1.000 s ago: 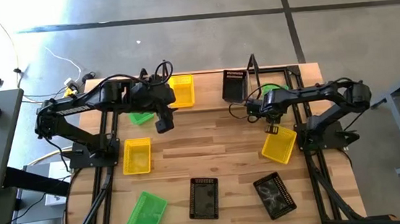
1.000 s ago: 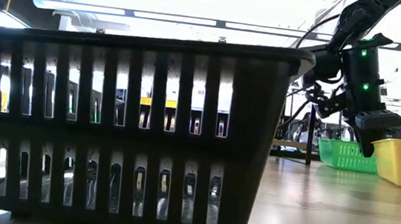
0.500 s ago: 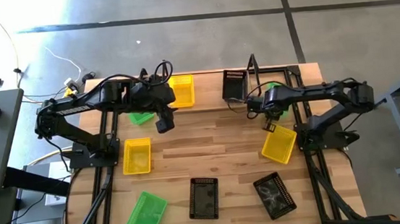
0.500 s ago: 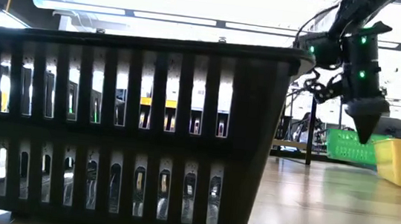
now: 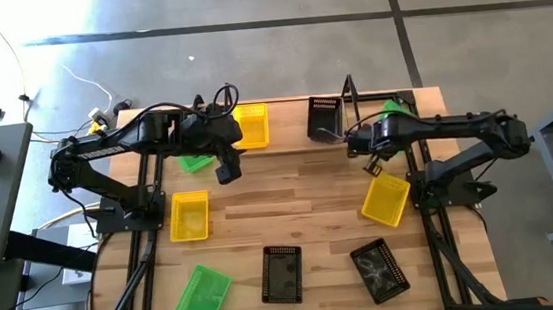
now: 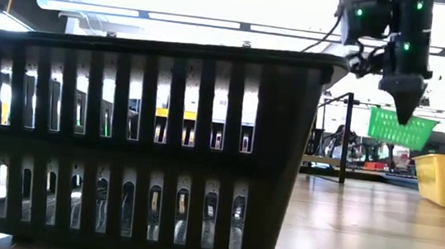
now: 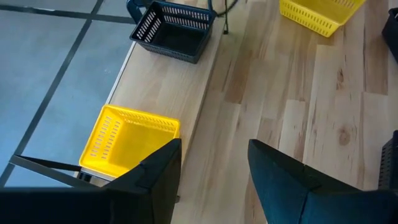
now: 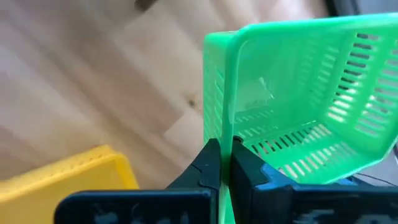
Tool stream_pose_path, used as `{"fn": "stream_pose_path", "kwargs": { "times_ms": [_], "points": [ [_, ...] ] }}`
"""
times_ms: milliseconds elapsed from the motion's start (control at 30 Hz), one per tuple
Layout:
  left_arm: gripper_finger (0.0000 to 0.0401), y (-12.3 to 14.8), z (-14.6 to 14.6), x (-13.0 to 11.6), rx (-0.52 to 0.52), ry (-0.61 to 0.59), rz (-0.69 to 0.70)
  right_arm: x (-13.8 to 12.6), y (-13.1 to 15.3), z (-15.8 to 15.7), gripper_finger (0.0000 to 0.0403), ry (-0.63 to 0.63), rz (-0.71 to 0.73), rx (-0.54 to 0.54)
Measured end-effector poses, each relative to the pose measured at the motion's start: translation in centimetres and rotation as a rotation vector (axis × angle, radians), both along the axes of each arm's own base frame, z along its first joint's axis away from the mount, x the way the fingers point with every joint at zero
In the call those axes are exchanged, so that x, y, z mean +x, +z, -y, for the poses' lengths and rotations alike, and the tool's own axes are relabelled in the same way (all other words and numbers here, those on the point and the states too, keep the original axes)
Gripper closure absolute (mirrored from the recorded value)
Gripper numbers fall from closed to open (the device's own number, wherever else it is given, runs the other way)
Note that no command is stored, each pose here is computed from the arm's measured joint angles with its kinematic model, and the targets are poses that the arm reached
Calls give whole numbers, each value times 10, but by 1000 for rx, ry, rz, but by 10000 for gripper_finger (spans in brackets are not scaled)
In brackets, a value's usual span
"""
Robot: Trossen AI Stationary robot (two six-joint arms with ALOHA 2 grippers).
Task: Stack baskets on shelf by color
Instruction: Put the top right green bin on the shelf
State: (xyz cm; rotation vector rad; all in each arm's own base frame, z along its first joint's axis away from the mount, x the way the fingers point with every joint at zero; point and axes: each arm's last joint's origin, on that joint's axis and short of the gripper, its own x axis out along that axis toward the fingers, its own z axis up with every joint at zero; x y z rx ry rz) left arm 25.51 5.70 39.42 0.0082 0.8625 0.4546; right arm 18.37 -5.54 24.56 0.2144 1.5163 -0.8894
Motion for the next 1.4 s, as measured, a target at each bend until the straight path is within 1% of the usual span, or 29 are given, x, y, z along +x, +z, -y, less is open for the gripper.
{"fn": "stream_pose_path", "kwargs": {
  "times_ms": [200,300,533,800,1000,1167,1267,1400],
  "points": [
    [225,0,0,0,-8,11,5,-1,23,3,402,-66,-7,-121],
    [225,0,0,0,-15,20,10,0,36,5,403,-61,3,-181],
    [225,0,0,0,-48,92,41,6,67,10,403,-42,79,-343],
    [225,1,-3,-1,-39,214,76,16,109,16,403,71,147,-538],
    [225,1,-11,-3,-43,289,94,38,135,23,403,238,240,-651],
    [225,1,-20,-6,-43,330,97,52,145,28,403,343,302,-698],
    [225,1,-23,-7,-54,358,107,62,144,31,403,379,353,-684],
    [225,1,-23,-7,-57,359,108,82,136,34,403,436,397,-649]
  ]
}}
